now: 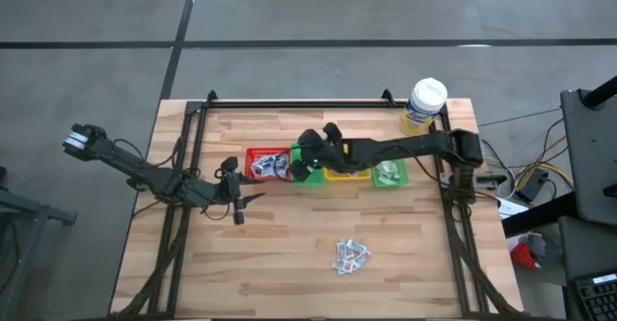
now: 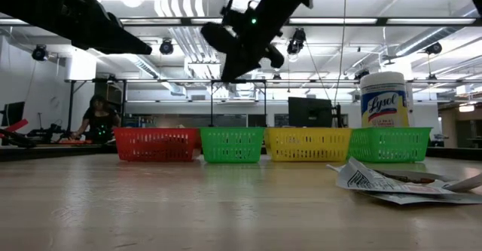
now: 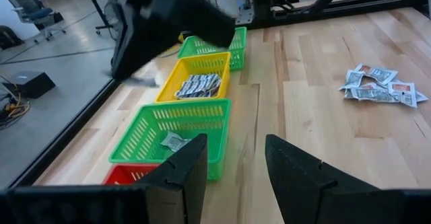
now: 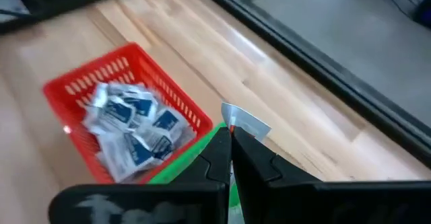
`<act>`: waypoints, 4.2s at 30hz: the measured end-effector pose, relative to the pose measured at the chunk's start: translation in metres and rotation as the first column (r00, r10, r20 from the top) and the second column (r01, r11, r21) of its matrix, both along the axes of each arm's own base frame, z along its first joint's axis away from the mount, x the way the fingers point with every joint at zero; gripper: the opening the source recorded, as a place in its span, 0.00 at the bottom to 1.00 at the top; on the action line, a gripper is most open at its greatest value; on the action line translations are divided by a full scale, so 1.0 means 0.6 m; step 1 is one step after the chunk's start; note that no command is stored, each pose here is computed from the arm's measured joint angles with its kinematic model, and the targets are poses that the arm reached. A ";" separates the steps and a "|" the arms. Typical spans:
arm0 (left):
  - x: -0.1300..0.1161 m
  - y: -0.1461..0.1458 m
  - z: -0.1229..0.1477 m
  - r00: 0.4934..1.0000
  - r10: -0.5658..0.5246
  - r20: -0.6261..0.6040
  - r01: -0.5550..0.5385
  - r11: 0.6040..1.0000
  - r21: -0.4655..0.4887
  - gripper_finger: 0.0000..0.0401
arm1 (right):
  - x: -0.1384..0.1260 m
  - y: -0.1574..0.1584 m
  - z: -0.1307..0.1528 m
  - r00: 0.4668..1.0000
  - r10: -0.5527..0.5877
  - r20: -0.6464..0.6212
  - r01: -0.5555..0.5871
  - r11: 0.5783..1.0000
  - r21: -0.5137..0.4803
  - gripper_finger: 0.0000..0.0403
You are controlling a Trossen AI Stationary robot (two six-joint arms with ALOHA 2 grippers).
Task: Pick & Place First Aid Supplies
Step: Put the ointment pack into the left green basket
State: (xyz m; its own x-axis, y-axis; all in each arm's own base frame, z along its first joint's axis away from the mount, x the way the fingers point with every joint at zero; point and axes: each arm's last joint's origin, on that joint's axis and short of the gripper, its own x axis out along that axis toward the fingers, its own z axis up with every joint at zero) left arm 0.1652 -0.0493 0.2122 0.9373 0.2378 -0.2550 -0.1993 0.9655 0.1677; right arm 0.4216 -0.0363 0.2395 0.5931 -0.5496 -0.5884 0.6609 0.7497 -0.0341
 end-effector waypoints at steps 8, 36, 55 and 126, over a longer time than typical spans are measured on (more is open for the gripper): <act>0.000 0.000 0.000 1.000 0.000 0.000 0.000 1.000 0.000 0.38 | 0.022 -0.016 -0.062 0.982 -0.074 -0.172 0.088 0.993 0.076 0.02; 0.000 0.000 0.000 1.000 0.000 0.000 0.000 1.000 0.000 0.38 | 0.017 -0.022 -0.123 0.945 -0.013 -0.326 0.068 0.985 0.157 0.12; 0.000 0.000 -0.001 1.000 -0.001 -0.007 0.001 1.000 0.003 0.38 | -0.032 0.069 -0.007 0.812 0.444 -0.379 -0.349 0.890 0.294 0.27; 0.001 0.000 -0.002 1.000 0.004 -0.007 -0.004 1.000 0.004 0.38 | -0.105 0.270 -0.167 0.395 0.832 -0.390 -0.650 0.553 0.521 0.32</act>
